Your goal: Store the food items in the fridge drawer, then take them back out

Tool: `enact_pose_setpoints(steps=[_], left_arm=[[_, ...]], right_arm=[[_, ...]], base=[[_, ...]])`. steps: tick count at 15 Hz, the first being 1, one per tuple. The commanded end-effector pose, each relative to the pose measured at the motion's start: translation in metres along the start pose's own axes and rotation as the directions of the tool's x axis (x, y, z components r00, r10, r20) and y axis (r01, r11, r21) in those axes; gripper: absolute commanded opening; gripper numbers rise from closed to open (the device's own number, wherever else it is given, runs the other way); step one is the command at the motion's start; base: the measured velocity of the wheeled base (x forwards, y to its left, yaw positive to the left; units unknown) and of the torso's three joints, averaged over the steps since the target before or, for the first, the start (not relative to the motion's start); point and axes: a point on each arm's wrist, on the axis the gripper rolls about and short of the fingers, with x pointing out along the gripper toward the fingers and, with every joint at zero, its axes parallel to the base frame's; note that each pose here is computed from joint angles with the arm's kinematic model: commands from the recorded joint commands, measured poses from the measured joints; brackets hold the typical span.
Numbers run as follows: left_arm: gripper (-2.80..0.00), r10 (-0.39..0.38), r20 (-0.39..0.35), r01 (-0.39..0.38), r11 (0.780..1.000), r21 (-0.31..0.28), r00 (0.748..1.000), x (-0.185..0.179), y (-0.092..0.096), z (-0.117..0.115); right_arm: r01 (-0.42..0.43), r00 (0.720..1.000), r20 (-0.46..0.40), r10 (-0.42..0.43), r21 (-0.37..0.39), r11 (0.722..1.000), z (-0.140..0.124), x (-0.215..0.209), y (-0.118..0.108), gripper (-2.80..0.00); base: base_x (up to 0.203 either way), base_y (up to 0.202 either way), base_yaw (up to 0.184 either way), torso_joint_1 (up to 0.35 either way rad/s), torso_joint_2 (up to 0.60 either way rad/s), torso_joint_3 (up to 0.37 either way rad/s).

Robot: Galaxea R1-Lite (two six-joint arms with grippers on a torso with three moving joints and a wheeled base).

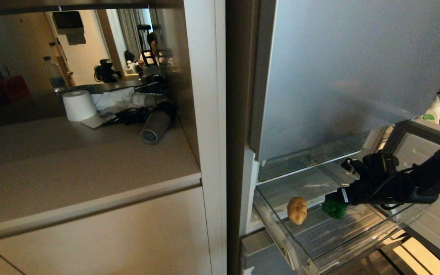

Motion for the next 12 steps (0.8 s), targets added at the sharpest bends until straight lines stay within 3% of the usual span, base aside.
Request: enact_pose_setpoints(steps=[1,12], left_arm=[[-2.80,0.001,0.000,-0.001,1.000,0.000,1.000,0.0000,0.0000,-0.0001],[-2.80,0.001,0.001,-0.001,1.000,0.000,1.000,-0.0001,0.0000,0.0002]], right_arm=[[-0.010,1.000,-0.010,0.010,-0.004,1.000,-0.0027,0.0056,0.0005,0.00],[-0.069,0.995,-0.075,0.068,-0.011,0.998,0.0057,0.0103,0.0043,0.00]], base=[[0.000,0.000,0.000,0.000,0.00,0.000],[0.000,0.000,0.000,0.000,0.00,0.000]])
